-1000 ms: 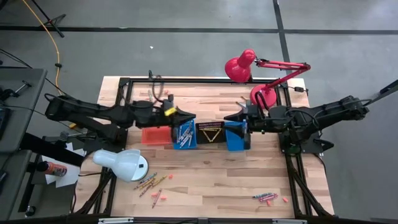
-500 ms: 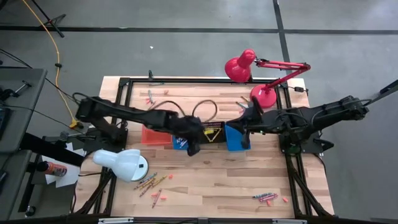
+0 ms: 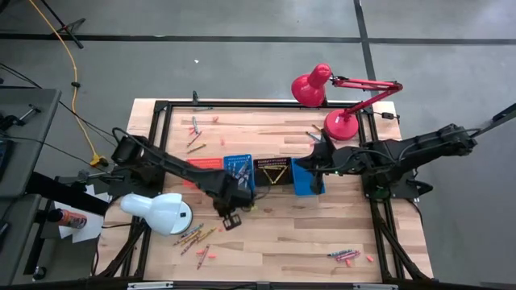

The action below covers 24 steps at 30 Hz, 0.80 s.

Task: Sort crayons
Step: Put the yellow crayon into the black bin

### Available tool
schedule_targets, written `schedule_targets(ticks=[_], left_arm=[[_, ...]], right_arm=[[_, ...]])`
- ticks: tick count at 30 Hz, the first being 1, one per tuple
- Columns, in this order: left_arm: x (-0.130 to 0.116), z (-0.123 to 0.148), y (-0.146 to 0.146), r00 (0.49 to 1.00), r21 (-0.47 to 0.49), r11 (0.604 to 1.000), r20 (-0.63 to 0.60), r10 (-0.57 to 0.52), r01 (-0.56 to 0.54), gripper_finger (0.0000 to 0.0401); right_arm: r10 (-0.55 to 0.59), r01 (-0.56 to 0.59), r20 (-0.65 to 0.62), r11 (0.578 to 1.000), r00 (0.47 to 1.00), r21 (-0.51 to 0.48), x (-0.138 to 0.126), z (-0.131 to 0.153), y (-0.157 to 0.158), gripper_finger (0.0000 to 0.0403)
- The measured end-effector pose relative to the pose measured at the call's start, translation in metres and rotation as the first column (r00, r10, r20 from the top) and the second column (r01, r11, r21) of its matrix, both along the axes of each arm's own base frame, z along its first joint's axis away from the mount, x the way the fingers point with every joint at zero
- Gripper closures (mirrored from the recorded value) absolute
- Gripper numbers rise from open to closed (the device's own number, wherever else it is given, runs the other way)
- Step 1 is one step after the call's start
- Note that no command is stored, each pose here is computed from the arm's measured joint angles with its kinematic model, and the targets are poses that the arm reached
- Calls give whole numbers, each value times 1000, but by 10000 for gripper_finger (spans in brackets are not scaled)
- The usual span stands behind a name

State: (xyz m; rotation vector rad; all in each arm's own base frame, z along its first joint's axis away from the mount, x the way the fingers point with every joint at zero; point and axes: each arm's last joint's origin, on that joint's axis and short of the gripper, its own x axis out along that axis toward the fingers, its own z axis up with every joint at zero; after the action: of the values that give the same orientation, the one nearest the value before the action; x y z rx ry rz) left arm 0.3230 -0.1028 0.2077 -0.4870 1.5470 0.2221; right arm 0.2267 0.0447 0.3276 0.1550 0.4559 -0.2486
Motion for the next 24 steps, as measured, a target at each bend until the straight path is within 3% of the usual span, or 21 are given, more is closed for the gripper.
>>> schedule_targets(ticks=[7, 14, 24], left_arm=[[-11, -3, -23, 1000, 5, 1000, -28, 3, -3, 390], [-24, -22, -22, 984, 9, 993, -130, 119, -119, 324], [-25, -25, -29, 981, -11, 989, -127, 146, -149, 243]], right_arm=[[-7, 7, -19, 1000, 1000, -2, 3, -3, -2, 402], [-6, 6, -32, 1000, 999, -5, 4, -5, -1, 402], [-1, 0, -34, 1000, 999, -2, 5, -6, -1, 402]])
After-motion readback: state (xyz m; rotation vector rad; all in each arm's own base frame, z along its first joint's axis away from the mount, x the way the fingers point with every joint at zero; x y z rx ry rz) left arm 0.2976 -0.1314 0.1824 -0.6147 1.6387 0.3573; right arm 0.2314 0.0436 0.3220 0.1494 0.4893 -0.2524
